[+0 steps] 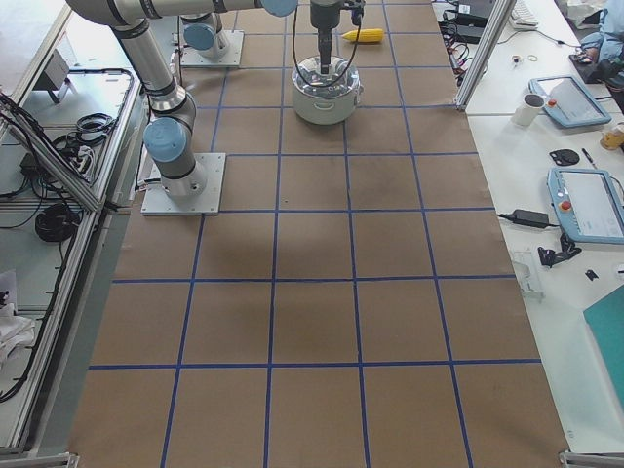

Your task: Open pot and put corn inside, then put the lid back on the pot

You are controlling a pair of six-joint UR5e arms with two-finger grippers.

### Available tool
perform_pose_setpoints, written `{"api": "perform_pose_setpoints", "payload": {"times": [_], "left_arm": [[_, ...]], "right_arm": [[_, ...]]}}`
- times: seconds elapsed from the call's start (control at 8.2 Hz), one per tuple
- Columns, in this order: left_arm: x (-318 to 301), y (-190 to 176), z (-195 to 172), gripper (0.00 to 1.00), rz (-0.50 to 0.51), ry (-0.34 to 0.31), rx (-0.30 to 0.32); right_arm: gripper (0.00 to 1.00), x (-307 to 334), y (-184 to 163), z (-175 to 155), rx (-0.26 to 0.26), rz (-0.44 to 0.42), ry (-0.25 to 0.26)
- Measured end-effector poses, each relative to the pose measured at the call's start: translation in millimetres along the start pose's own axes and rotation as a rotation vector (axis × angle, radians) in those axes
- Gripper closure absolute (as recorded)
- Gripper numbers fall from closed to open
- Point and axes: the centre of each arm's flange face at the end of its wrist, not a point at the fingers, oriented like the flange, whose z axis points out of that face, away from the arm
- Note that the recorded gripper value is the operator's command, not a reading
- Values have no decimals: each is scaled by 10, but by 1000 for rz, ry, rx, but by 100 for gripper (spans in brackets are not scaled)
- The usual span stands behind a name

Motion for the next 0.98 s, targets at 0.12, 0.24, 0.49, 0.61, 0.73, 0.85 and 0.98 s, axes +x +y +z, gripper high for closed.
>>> {"api": "perform_pose_setpoints", "payload": {"times": [0.12, 0.24, 0.49, 0.61, 0.73, 0.85, 0.98], "left_arm": [[-5, -2, -1, 0, -1, 0, 1], [-40, -31, -4, 0, -3, 0, 8], [-408, -241, 25, 0, -20, -3, 46], [-772, -409, 105, 0, -28, -3, 55], [-1119, -559, 210, 0, -29, -5, 58], [-1355, -704, 310, 0, -27, -12, 82], [-1509, -877, 443, 0, -10, -22, 107]], "right_arm": [[0, -1, -1, 2, 0, 0, -1], [0, 0, -4, 6, -1, -1, 1], [0, 10, -13, 3, 1, -1, 5], [0, 22, -41, -20, 8, 2, 5], [0, 19, -86, -54, 18, 4, 4], [0, 1, -195, -93, 26, 7, 5], [0, -59, -324, -171, 41, 15, 4]]}}
